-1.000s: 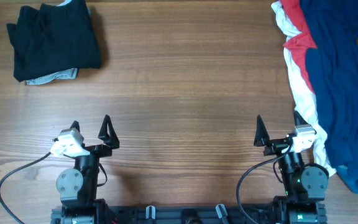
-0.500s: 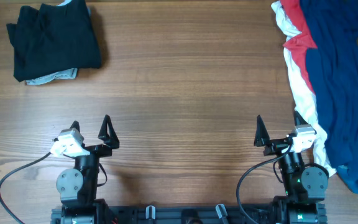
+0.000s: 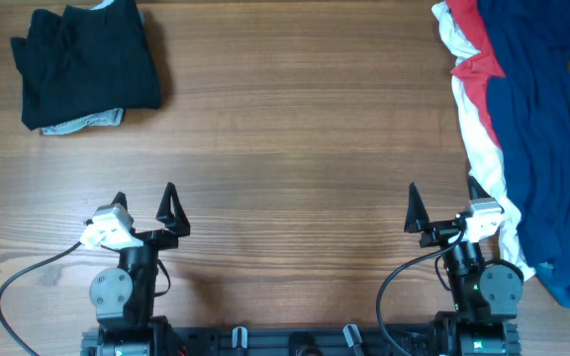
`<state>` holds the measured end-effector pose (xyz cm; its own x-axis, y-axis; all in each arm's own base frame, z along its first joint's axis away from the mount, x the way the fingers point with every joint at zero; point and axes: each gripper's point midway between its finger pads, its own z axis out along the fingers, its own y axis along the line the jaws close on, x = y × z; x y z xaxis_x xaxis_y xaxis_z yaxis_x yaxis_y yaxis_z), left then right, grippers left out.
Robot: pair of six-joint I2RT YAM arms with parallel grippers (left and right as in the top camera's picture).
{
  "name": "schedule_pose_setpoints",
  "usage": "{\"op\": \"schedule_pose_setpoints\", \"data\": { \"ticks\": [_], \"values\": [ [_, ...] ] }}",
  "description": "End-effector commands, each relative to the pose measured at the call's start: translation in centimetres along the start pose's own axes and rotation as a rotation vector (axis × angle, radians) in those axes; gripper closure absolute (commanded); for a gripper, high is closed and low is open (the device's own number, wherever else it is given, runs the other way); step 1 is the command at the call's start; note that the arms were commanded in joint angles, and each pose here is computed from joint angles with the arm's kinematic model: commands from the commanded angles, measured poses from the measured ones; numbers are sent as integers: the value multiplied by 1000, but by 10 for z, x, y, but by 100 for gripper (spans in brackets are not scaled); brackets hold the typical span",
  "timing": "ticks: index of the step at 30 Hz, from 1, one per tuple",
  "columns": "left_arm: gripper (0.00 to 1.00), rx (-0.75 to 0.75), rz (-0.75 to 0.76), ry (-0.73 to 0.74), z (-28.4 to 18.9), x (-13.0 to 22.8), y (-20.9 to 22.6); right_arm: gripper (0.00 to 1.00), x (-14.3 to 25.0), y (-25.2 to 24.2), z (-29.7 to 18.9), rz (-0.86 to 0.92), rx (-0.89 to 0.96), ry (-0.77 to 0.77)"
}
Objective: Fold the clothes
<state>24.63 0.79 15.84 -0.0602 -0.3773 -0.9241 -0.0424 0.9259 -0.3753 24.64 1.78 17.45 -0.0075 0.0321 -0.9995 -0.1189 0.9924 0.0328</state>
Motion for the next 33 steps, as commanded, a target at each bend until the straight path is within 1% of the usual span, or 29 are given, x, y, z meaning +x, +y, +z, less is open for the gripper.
{"op": "schedule_pose_setpoints", "data": {
  "ticks": [1,23,28,30,33],
  "values": [
    [0,-3,-8,2,0,2,1,0,-2,0,0,-6,5,-8],
    [0,-2,-9,0,0,1,0,0,-2,0,0,-6,5,-8],
    [0,-2,-90,-14,0,-2,0,1,-3,0,0,-6,4,-16],
    [0,-7,-90,-18,-1,-4,1,0,-3,-3,0,-7,17,-14],
    [0,-6,-90,-29,-2,-16,-4,0,-11,-4,-1,59,27,-48]
  ]
}}
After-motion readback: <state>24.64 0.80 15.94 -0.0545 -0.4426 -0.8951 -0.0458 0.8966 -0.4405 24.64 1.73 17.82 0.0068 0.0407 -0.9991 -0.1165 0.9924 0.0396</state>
